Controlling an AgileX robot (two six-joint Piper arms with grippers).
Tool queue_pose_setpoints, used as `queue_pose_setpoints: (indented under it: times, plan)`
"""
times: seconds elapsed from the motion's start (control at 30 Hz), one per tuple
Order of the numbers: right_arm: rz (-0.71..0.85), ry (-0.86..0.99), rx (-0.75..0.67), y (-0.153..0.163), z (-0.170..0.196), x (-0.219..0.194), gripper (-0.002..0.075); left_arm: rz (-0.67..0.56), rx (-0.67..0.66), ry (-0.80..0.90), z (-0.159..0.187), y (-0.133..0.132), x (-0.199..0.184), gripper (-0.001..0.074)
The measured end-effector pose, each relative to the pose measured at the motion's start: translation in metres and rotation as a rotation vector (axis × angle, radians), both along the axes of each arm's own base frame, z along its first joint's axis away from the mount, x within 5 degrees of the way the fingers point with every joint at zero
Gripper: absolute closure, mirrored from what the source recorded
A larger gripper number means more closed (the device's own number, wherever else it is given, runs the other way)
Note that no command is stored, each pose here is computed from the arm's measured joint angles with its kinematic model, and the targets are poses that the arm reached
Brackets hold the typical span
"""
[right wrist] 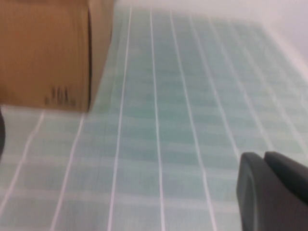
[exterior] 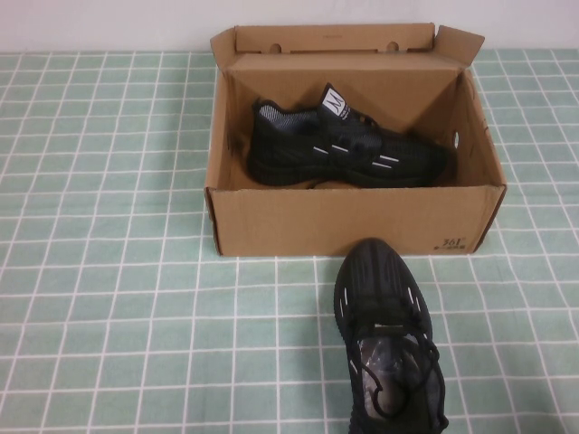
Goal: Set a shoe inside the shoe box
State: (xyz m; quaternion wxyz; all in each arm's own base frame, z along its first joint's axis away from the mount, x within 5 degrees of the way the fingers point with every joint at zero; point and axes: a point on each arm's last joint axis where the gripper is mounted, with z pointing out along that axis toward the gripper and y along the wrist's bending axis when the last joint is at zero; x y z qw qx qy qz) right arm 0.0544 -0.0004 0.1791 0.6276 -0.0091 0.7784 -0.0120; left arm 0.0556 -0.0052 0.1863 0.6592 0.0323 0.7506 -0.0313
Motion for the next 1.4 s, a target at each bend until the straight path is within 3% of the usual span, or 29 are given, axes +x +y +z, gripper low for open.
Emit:
queue_pose_setpoints:
  times: [0.3, 0.57, 0.73, 0.93, 1.2, 1.4]
  plan:
    - [0.0, -0.404, 0.01, 0.0, 0.037, 0.0, 0.0734, -0.002, -0.185, -0.41, 0.038, 0.001, -0.003, 0.074]
    - [0.0, -0.503, 0.01, 0.0, 0.045, -0.002, 0.0734, -0.006, -0.177, -0.529, 0.048, 0.002, -0.007, 0.0739]
    - [-0.003, -0.689, 0.034, -0.001, 0.061, -0.008, 0.0734, -0.012, -0.192, -0.647, 0.058, 0.002, -0.012, 0.0739]
    - [-0.054, -1.059, 0.312, -0.013, 0.086, -0.028, 0.0734, -0.055, -0.3, -0.909, 0.077, 0.004, -0.027, 0.074]
    - [-0.038, -1.228, 0.63, -0.023, 0.146, -0.055, 0.0734, -0.106, -0.392, -1.04, 0.115, 0.006, -0.043, 0.0739]
    - [0.032, -1.258, 0.628, -0.019, 0.216, -0.069, 0.0734, -0.127, -0.402, -1.147, 0.166, 0.008, -0.068, 0.0739]
